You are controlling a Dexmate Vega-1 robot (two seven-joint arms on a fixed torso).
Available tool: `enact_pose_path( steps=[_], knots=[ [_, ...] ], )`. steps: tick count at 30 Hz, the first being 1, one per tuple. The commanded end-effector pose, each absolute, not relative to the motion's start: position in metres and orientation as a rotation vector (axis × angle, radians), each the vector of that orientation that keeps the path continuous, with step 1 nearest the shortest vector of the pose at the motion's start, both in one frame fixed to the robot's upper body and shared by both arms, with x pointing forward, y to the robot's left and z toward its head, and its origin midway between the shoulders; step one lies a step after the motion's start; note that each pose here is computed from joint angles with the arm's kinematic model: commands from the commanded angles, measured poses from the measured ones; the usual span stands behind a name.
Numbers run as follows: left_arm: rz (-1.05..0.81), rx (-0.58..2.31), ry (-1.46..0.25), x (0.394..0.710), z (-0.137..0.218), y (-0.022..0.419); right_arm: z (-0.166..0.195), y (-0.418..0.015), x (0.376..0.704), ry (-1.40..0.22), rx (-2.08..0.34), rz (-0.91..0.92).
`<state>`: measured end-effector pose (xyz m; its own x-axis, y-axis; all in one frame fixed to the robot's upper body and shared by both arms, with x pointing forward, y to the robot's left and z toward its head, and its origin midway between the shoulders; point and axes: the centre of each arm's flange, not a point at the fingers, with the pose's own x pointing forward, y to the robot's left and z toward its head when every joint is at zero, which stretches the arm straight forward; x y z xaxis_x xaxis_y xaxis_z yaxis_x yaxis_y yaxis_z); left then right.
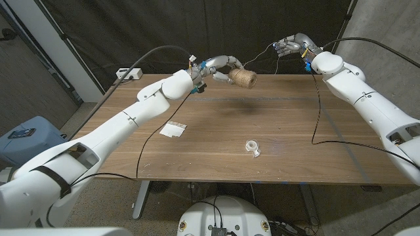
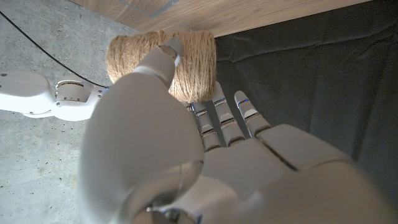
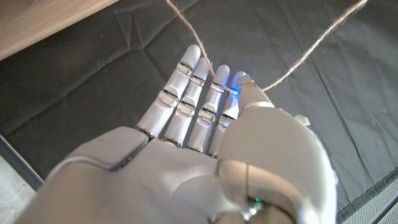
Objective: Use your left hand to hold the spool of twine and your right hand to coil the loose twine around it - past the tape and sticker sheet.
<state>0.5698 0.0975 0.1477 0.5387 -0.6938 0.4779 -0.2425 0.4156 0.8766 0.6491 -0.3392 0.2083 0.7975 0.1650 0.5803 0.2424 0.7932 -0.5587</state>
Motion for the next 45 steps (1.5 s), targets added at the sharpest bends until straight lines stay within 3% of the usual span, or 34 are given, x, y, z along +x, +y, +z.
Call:
enact_pose_path(
  steps=[1,19,45],
  knots=[
    [-0.317,1.127,-1.026,0.558,0.156,0.108,0.191,-0.342,0.653,-0.632,-0.653,-0.032],
    [-0.239,1.088,-1.096,0.546,0.178,0.115,0.155,-0.334,0.661,-0.571,-0.618,0.001],
    [-0.176,1.063,-1.125,0.552,0.187,0.112,0.136,-0.317,0.665,-0.550,-0.616,0.042]
  ],
)
